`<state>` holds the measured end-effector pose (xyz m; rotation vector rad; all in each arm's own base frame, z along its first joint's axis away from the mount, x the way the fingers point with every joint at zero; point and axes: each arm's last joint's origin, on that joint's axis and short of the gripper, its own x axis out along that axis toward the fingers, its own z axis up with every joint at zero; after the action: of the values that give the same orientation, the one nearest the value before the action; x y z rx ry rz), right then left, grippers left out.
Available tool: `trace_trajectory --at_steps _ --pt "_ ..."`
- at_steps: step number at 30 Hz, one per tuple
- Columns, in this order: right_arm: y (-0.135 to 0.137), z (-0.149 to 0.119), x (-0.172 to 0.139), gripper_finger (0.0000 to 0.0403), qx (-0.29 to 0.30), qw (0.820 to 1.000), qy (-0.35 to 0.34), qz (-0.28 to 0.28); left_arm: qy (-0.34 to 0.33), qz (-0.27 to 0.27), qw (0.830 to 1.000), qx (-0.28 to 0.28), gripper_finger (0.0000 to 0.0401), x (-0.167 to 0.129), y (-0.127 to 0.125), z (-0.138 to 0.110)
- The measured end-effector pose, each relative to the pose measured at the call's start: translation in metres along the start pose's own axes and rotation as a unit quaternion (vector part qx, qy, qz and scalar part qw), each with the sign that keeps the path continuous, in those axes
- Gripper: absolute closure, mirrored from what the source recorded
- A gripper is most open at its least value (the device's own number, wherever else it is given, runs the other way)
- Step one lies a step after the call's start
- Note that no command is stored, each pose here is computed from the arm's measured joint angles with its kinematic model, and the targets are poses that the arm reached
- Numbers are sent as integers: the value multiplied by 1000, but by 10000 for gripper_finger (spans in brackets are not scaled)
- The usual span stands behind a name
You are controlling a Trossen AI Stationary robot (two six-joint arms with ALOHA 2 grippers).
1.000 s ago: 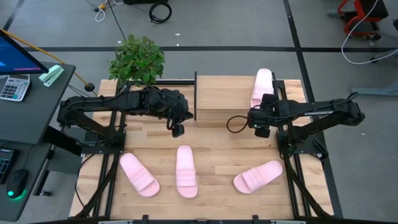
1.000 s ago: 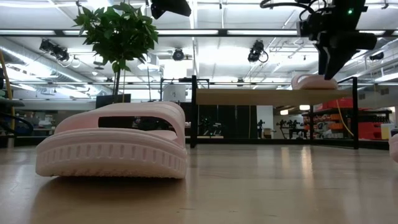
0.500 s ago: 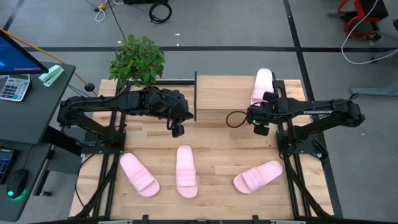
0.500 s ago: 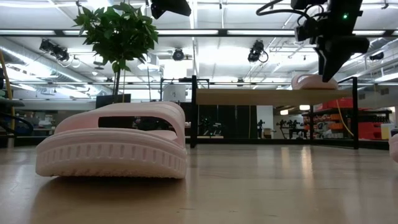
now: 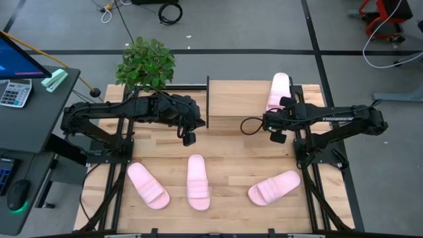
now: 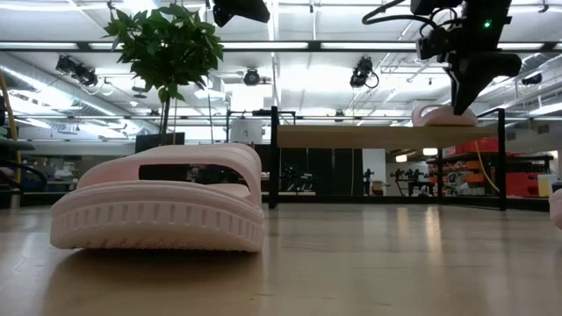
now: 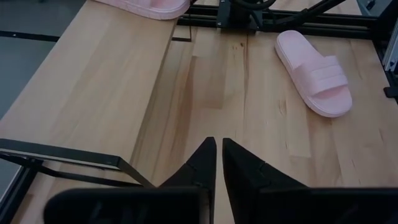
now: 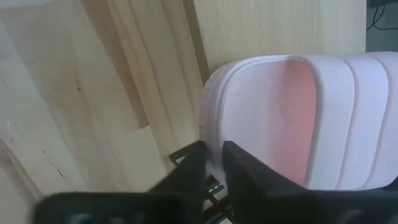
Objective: Pick and place slides into the shelf
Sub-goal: Put the middle right pink slide on the shelf
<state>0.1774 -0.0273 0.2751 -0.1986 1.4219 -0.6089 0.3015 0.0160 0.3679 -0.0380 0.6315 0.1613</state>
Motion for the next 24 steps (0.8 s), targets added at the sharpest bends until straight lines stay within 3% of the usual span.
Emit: trace_trajectory --at_steps 3,16,24 --pt "0 0 0 389 -1 1000 1 0 0 0 1000 0 373 0 0 0" --pt "-7 -7 -11 398 -32 999 35 0 0 0 1000 -3 364 0 0 0" --pt "-6 -17 -20 399 -21 998 33 41 -2 0 1000 -4 373 2 0 -1"
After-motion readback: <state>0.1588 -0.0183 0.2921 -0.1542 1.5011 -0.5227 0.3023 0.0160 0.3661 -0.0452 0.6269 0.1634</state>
